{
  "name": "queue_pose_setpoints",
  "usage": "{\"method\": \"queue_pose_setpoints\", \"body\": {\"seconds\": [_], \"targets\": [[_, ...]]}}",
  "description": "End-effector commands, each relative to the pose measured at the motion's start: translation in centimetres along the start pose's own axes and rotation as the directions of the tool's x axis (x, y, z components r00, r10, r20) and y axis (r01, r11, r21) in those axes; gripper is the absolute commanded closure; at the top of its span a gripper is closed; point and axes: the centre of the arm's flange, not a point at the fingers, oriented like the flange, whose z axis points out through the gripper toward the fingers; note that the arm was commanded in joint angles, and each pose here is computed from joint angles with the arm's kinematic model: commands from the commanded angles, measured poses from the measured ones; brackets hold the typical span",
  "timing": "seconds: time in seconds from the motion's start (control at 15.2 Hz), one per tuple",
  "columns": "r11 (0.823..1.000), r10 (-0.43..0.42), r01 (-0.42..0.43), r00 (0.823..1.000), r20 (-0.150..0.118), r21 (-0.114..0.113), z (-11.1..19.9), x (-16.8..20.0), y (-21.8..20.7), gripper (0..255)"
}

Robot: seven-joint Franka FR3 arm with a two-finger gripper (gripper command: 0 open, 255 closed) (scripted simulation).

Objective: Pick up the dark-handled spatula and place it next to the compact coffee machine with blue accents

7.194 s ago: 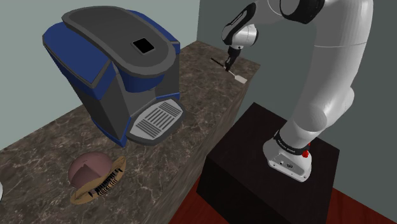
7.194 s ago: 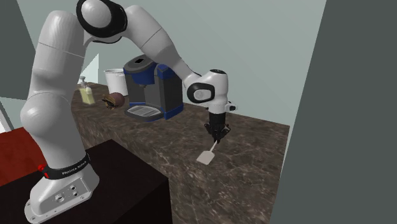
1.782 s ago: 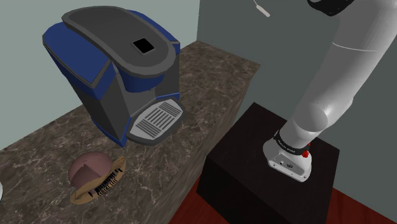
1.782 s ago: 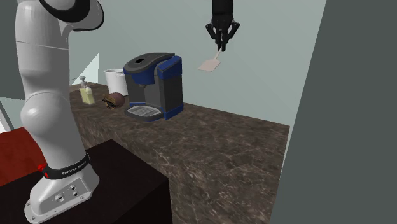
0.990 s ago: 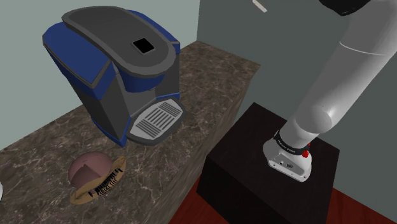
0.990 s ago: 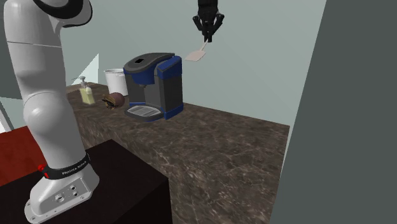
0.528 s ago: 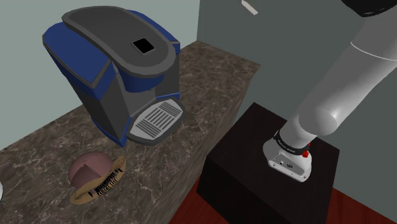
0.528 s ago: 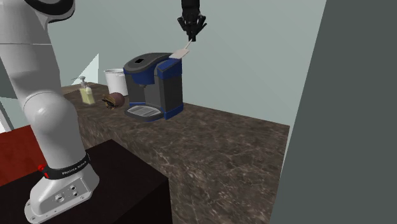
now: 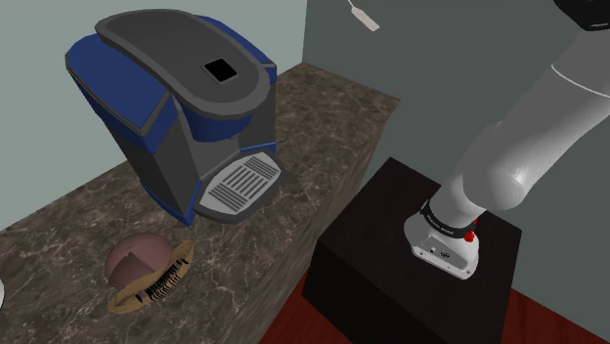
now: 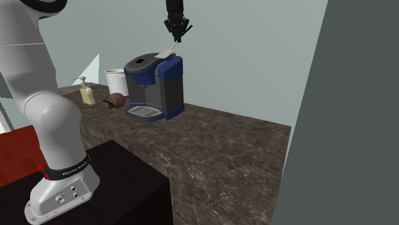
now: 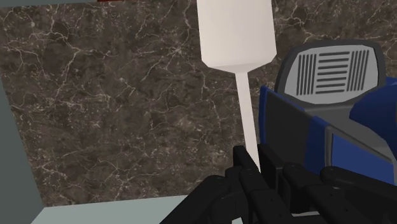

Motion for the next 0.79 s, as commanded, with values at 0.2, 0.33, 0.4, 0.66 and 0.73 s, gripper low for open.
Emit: {"method": "queue_pose_setpoints", "body": {"seconds": [0.2, 0.33, 0.4, 0.66, 0.73], "targets": [[1.0, 0.002, -0.002, 1.0, 0.0, 0.0, 2.6, 0.0, -0.7, 255], [1.0, 0.002, -0.002, 1.0, 0.0, 0.0, 3.6, -0.1, -0.7, 255], [1.0, 0.002, -0.002, 1.0, 0.0, 0.0, 4.2, -0.1, -0.7, 255], [1.0, 0.002, -0.002, 1.0, 0.0, 0.0, 6.3, -0.2, -0.7, 255], [1.0, 0.002, -0.002, 1.0, 0.0, 0.0, 6.8, -0.3, -0.7, 255]]}}
